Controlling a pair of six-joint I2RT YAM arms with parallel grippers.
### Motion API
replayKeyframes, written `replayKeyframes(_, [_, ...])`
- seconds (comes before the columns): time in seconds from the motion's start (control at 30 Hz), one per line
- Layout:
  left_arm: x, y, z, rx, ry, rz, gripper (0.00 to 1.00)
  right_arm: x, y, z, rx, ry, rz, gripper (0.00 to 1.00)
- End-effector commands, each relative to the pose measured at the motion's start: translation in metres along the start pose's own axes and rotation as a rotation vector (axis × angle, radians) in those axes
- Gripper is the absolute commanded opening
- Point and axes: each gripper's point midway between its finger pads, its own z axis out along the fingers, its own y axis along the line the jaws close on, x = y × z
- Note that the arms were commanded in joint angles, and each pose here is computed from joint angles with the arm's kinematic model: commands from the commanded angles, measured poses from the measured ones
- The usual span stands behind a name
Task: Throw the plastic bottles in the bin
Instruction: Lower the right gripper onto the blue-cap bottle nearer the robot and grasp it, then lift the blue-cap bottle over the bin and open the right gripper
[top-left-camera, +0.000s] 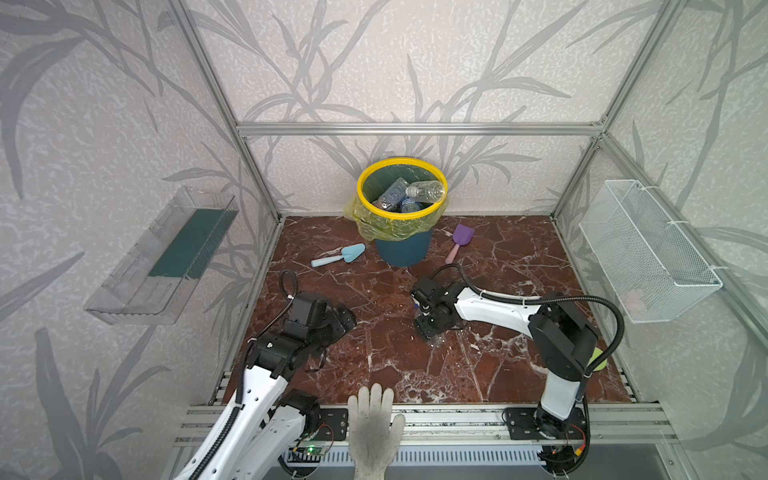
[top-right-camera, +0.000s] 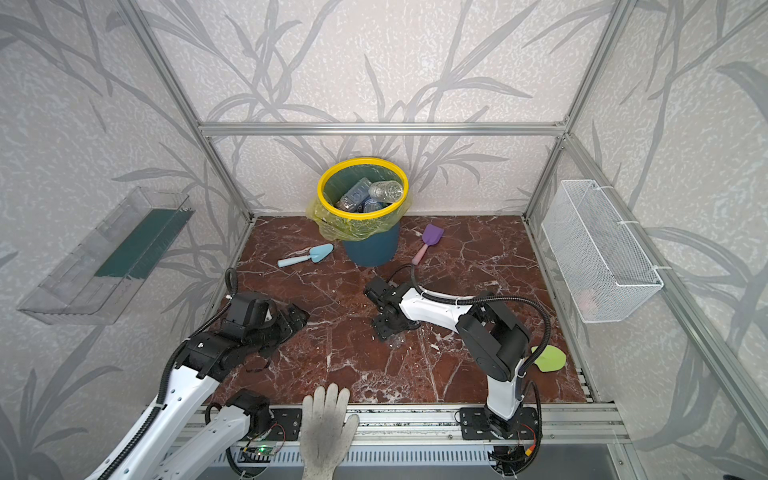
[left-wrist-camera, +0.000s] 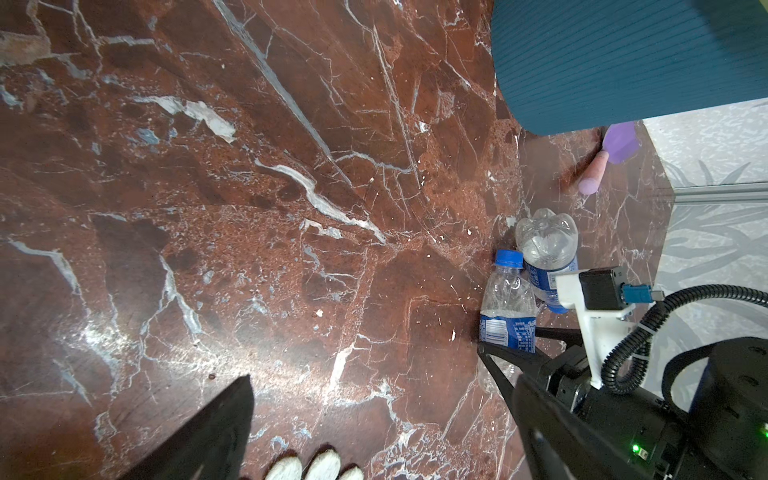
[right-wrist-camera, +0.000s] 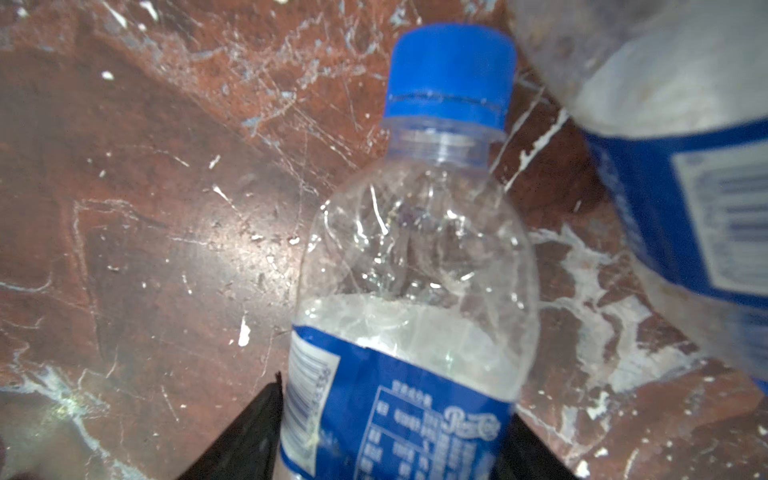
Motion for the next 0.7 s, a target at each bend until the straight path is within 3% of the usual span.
replayKeyframes(0.0, [0.003,0.010,0.003,-0.031,0.003,-0.013,0.97,0.005,-0.002,-0.008,-0.002,-0.007,0.035,0.62])
replayKeyframes(0.13, [0.003,0.009,0.005,-0.031,0.006,-0.013,0.97,0.015,-0.002,-0.017,-0.027,-0.025,0.059,0.54])
replayKeyframes(0.5, [0.005,0.009,0.012,-0.032,0.022,-0.017,0.97,0.072,0.013,-0.039,-0.107,-0.031,0.117,0.52])
replayKeyframes(0.67, [0.003,0.008,0.013,-0.038,0.021,-0.010,0.97,0.068,0.021,-0.064,-0.166,-0.103,0.133,0.51])
